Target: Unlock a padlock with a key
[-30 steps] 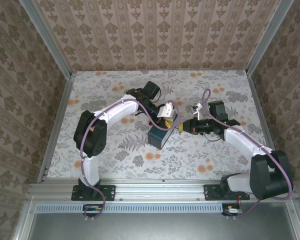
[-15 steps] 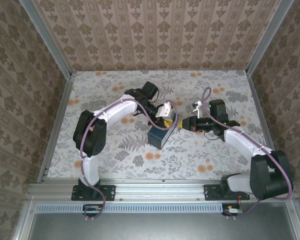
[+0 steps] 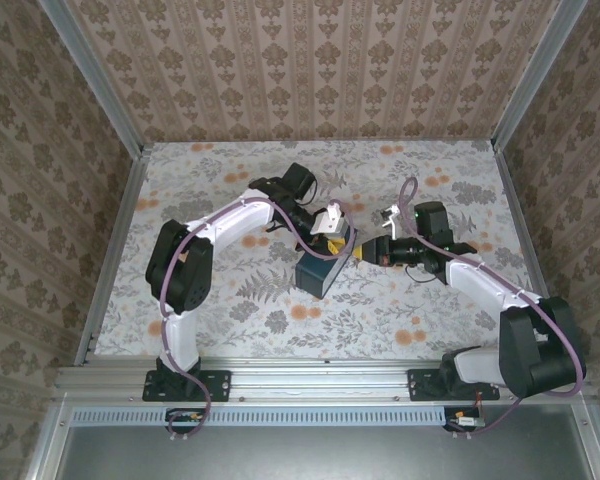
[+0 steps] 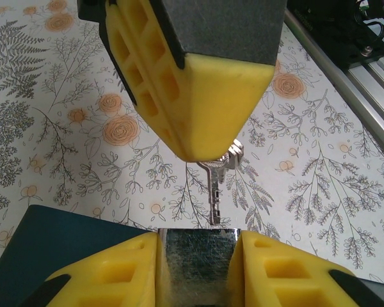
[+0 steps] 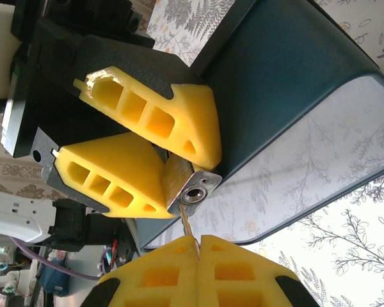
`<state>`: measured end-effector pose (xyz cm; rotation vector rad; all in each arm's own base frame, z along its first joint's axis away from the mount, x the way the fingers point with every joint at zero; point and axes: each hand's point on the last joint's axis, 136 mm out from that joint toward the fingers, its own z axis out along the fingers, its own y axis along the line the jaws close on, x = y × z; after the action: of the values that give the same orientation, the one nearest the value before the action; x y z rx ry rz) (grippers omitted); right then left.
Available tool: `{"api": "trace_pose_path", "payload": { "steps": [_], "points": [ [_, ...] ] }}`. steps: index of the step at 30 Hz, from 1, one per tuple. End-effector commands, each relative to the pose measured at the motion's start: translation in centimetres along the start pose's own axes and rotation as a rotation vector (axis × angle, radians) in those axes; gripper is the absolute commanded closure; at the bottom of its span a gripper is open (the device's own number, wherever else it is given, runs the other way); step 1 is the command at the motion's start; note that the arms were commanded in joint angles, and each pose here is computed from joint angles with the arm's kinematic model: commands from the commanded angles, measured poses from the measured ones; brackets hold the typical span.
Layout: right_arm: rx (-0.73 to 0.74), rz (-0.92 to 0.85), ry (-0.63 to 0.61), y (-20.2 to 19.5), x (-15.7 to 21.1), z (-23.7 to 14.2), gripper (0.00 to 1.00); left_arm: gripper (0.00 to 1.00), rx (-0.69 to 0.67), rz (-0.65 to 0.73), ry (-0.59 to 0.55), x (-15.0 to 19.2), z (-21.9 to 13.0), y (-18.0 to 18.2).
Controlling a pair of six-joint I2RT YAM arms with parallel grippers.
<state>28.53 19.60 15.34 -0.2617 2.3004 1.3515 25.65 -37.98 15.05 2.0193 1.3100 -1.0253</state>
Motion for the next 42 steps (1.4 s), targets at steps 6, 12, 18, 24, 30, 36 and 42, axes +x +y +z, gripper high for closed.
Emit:
{"api": "trace_pose_path", "payload": {
  "steps": [6, 12, 18, 24, 30, 36, 42],
  "points": [
    [0.009, -0.031, 0.012, -0.2, 0.1, 0.3, 1.0, 0.71, 0.014, -0.012, 0.001, 0.1, -0.6, -1.1],
    [0.019, -0.024, 0.007, -0.6, 0.1, 0.3, 1.0, 0.71, 0.015, -0.012, 0.003, 0.1, -0.6, -1.1],
    [0.017, -0.026, -0.011, -0.5, -0.5, 0.3, 1.0, 0.72, 0.019, -0.016, 0.004, 0.2, -0.5, -1.1],
    [0.007, -0.019, -0.022, -0.5, -0.8, 0.2, 1.0, 0.72, 0.017, -0.014, 0.006, 0.1, -0.6, -1.1],
    [-0.003, -0.02, -0.029, -0.3, -1.0, -0.3, 1.0, 0.73, 0.02, -0.017, 0.007, 0.2, -0.5, -1.1],
    [-0.037, -0.013, -0.032, 0.1, -1.3, 0.0, 1.0, 0.73, 0.018, -0.019, 0.008, 0.2, -0.5, -1.0],
    [-0.045, -0.019, -0.025, 0.3, -1.2, 0.0, 1.0, 0.74, 0.016, -0.024, 0.009, 0.2, -0.5, -0.9]
  ]
}}
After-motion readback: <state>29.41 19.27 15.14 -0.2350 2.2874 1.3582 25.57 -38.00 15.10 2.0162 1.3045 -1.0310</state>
